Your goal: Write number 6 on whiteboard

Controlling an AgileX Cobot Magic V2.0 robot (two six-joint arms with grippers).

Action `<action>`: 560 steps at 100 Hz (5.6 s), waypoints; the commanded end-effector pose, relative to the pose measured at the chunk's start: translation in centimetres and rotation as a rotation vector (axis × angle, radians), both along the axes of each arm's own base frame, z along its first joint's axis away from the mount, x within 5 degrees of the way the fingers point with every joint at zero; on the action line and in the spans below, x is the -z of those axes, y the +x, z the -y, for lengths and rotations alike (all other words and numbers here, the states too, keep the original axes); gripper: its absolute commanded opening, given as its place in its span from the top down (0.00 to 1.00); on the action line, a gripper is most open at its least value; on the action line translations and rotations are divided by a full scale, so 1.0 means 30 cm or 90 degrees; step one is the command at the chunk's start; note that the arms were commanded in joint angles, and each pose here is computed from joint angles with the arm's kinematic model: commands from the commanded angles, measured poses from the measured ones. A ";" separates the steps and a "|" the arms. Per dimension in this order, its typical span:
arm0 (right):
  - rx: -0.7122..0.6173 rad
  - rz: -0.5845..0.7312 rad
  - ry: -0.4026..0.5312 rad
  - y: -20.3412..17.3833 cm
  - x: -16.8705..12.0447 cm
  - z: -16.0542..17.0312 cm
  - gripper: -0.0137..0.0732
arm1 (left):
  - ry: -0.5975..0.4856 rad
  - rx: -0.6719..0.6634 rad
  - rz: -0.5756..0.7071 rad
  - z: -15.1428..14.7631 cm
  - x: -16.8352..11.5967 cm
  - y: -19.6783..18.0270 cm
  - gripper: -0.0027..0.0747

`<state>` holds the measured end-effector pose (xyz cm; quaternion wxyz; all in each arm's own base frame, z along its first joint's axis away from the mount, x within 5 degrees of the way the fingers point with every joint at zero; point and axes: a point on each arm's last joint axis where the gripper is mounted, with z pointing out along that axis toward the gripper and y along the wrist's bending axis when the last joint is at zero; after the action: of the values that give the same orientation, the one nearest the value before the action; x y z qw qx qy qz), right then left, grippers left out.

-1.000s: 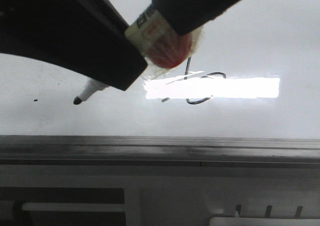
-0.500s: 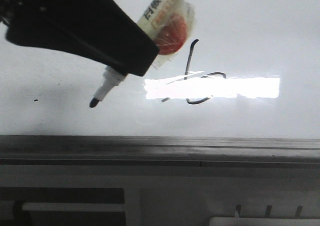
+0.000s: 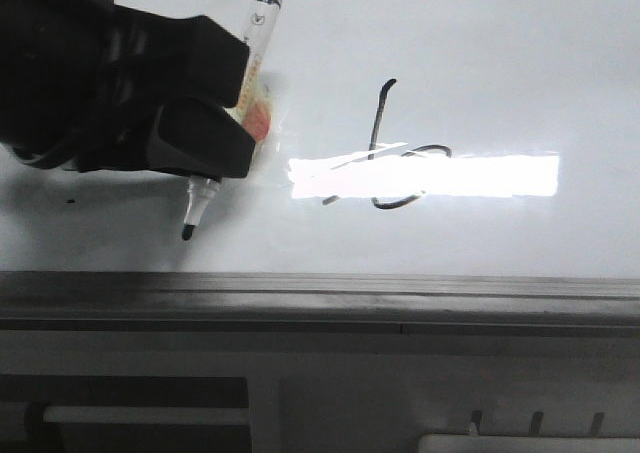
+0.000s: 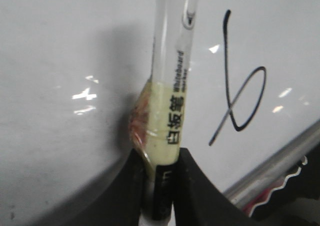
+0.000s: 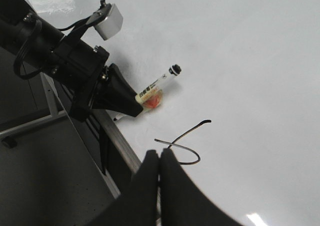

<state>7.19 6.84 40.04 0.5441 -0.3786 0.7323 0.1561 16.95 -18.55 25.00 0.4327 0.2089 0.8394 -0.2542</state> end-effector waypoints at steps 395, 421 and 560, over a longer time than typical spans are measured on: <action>0.102 0.113 0.125 -0.277 0.201 0.338 0.92 | -0.028 -0.187 0.520 -0.544 0.119 -0.355 0.99; 0.102 0.113 0.125 -0.277 0.201 0.338 0.92 | -0.012 -0.290 0.342 -0.570 0.198 -0.367 0.99; 0.287 0.182 0.227 -0.139 0.408 0.207 0.92 | -0.019 -0.337 0.207 -0.581 0.260 -0.390 0.99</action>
<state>2.34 -0.26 27.32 0.6338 -0.1850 0.7474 0.0741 5.23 -1.14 18.14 0.6058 0.0249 0.7888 -0.1003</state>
